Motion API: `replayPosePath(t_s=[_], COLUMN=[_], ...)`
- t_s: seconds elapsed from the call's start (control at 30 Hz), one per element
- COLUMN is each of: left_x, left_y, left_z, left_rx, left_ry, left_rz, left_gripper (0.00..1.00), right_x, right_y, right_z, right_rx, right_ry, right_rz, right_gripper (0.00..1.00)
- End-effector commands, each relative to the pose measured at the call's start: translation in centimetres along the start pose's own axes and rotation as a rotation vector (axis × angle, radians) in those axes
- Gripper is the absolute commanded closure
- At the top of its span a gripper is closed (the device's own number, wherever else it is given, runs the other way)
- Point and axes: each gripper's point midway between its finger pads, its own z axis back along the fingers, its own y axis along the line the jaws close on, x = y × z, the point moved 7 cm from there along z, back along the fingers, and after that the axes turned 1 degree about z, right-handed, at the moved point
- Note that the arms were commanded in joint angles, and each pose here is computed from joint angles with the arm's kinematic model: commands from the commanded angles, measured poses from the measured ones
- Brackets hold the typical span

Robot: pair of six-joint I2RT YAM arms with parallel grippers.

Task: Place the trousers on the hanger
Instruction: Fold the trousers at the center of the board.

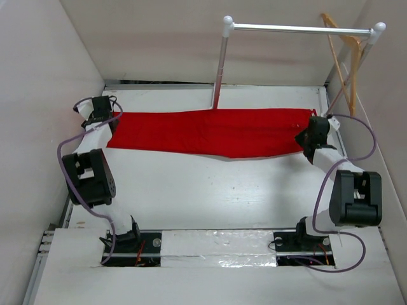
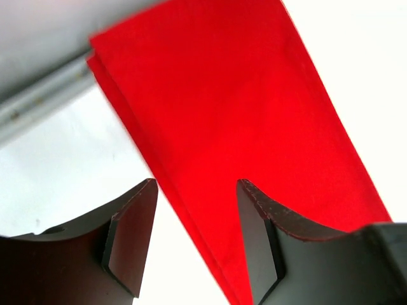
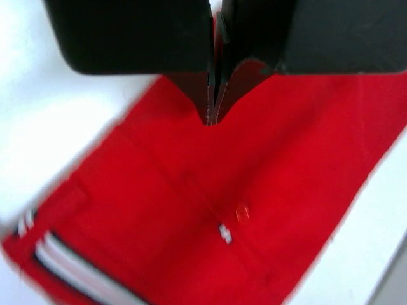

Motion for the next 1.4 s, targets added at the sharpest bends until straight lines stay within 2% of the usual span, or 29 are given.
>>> replayPosePath(t_s=[0.0, 0.1, 0.13, 0.17, 0.2, 0.27, 0.3, 0.37, 0.4, 0.63, 0.77, 0.83, 0.87, 0.9, 0.93, 1.03, 1.1, 1.17, 1.3, 1.33, 1.37], left_x=[-1.9, -3.6, -4.0, -4.3, -5.0, -5.9, -6.2, -6.7, -6.8, -8.2, -8.9, -8.8, -8.9, -8.9, -8.9, -9.0, -9.1, -9.1, -8.7, -8.5, -8.5], left_y=[1.5, 2.9, 3.1, 3.3, 3.7, 3.8, 3.8, 3.6, 3.5, 3.1, 3.0, 2.8, 2.8, 2.7, 2.6, 2.3, 2.0, 1.8, 1.1, 0.8, 0.8], left_z=[1.9, 2.8, 2.9, 2.9, 2.8, 2.7, 2.6, 2.2, 2.1, 0.4, -0.5, -0.7, -0.9, -1.0, -1.1, -1.6, -2.1, -2.4, -2.8, -2.9, -3.0], left_rx=[-0.055, -0.078, -0.083, -0.079, -0.07, -0.072, -0.073, -0.076, -0.075, -0.072, -0.059, -0.062, -0.061, -0.06, -0.06, -0.063, -0.063, -0.068, -0.09, -0.103, -0.102], left_ry=[0.075, 0.1, 0.109, 0.117, 0.135, 0.18, 0.194, 0.219, 0.224, 0.274, 0.288, 0.283, 0.286, 0.286, 0.284, 0.289, 0.295, 0.295, 0.285, 0.281, 0.282], left_rz=[0.106, 0.126, 0.127, 0.129, 0.123, 0.122, 0.122, 0.128, 0.13, 0.141, 0.142, 0.146, 0.147, 0.152, 0.154, 0.157, 0.157, 0.157, 0.148, 0.15, 0.148], left_gripper=[0.5, 0.47, 0.43, 0.4, 0.38, 0.35, 0.35, 0.34, 0.34, 0.34, 0.37, 0.41, 0.43, 0.43, 0.43, 0.46, 0.47, 0.51, 0.68, 0.77, 0.81], right_x=[-0.5, -2.0, -2.1, -2.3, -3.0, -3.0, -3.5, -3.3, -3.4, -2.8, -2.1, -2.1, -1.8, -1.9, -1.8, -1.8, -1.8, -1.7, -2.0, -2.0, -2.2], right_y=[0.8, 0.0, -0.3, -0.5, -1.0, -2.2, -3.1, -4.3, -4.8, -5.6, -4.6, -4.3, -4.4, -4.4, -4.4, -4.4, -4.5, -4.7, -4.9, -4.8, -4.9], right_z=[1.9, 2.9, 2.9, 3.1, 3.1, 2.7, 2.5, 2.1, 1.8, 0.6, -0.9, -1.4, -1.7, -2.0, -2.1, -2.3, -2.1, -1.8, -1.0, -0.9, -0.6], right_rx=[0.13, 0.174, 0.174, 0.176, 0.172, 0.154, 0.137, 0.134, 0.125, 0.149, 0.168, 0.176, 0.174, 0.17, 0.167, 0.168, 0.167, 0.166, 0.167, 0.174, 0.176], right_ry=[-0.042, -0.014, -0.009, -0.005, 0.003, 0.009, 0.028, 0.039, 0.042, 0.107, 0.157, 0.175, 0.172, 0.178, 0.174, 0.16, 0.149, 0.129, 0.106, 0.105, 0.103], right_rz=[-0.044, -0.06, -0.065, -0.064, -0.061, -0.084, -0.095, -0.129, -0.138, -0.219, -0.273, -0.29, -0.306, -0.311, -0.316, -0.315, -0.315, -0.306, -0.287, -0.288, -0.289], right_gripper=[1.0, 1.0, 0.97, 0.9, 0.76, 0.59, 0.45, 0.35, 0.27, 0.25, 0.3, 0.37, 0.41, 0.51, 0.56, 0.79, 0.87, 0.91, 1.0, 1.0, 1.0])
